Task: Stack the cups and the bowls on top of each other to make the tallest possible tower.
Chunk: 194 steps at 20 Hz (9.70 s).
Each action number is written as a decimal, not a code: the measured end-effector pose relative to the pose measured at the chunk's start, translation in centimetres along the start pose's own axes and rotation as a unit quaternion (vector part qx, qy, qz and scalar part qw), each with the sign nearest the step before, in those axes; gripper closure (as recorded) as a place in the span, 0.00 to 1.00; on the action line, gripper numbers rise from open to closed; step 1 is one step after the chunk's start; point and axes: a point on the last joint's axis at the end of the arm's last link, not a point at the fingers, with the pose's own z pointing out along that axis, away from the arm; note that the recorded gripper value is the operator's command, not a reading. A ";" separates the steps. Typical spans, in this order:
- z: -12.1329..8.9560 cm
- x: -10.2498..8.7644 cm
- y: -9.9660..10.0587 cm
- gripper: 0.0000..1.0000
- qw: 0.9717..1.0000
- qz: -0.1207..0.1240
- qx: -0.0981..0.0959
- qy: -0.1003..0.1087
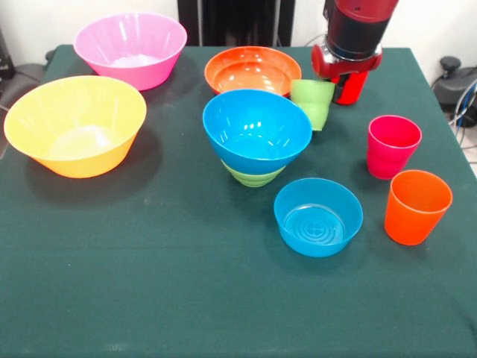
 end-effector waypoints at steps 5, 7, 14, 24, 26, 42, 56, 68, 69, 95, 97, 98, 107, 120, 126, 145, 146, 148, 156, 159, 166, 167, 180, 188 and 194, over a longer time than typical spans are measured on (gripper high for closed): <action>-2.6 -0.7 -0.7 1.00 1.000 0.004 0.004 -0.022; -4.2 -1.2 -1.1 1.00 0.999 0.006 0.007 -0.036; -8.3 -2.3 -2.8 1.00 0.997 0.017 0.018 -0.071; -11.8 -2.9 -3.7 1.00 0.994 0.015 0.035 -0.102; -12.2 -2.8 -4.0 1.00 0.994 0.011 0.042 -0.105; -15.0 -1.9 -5.2 1.00 0.993 -0.004 0.072 -0.094; -12.6 -1.8 -8.9 1.00 0.988 -0.042 0.129 -0.067; -8.4 -2.0 -9.8 1.00 0.990 -0.051 0.129 -0.040; -7.8 -1.9 -9.9 1.00 0.990 -0.051 0.127 -0.035; -1.7 -1.4 -12.5 1.00 0.981 -0.070 0.180 0.018; -1.3 -1.4 -12.6 1.00 0.980 -0.072 0.183 0.022; -1.2 -1.3 -12.6 1.00 0.980 -0.072 0.183 0.023; -0.6 -1.2 -11.9 1.00 0.979 -0.080 0.187 0.029; -0.5 -1.2 -11.5 1.00 0.978 -0.084 0.188 0.029; -0.5 -1.5 -11.6 1.00 0.978 -0.083 0.189 0.027; -0.9 -0.9 -11.8 1.00 0.973 -0.089 0.211 0.034; -1.0 -0.9 -11.8 1.00 0.972 -0.090 0.213 0.034; -1.3 -0.7 -11.9 1.00 0.970 -0.092 0.221 0.036; -2.1 -0.3 -12.4 1.00 0.965 -0.095 0.242 0.036; -2.3 -0.3 -12.9 1.00 0.964 -0.094 0.246 0.032; -2.9 -1.0 -14.7 1.00 0.960 -0.091 0.263 0.013; -2.9 -1.0 -14.9 1.00 0.960 -0.090 0.265 0.010; -4.0 -1.2 -16.2 1.00 0.951 -0.098 0.292 -0.013; -4.9 -1.6 -16.2 1.00 0.944 -0.105 0.312 -0.015; -5.3 -2.1 -16.8 1.00 0.940 -0.106 0.323 -0.017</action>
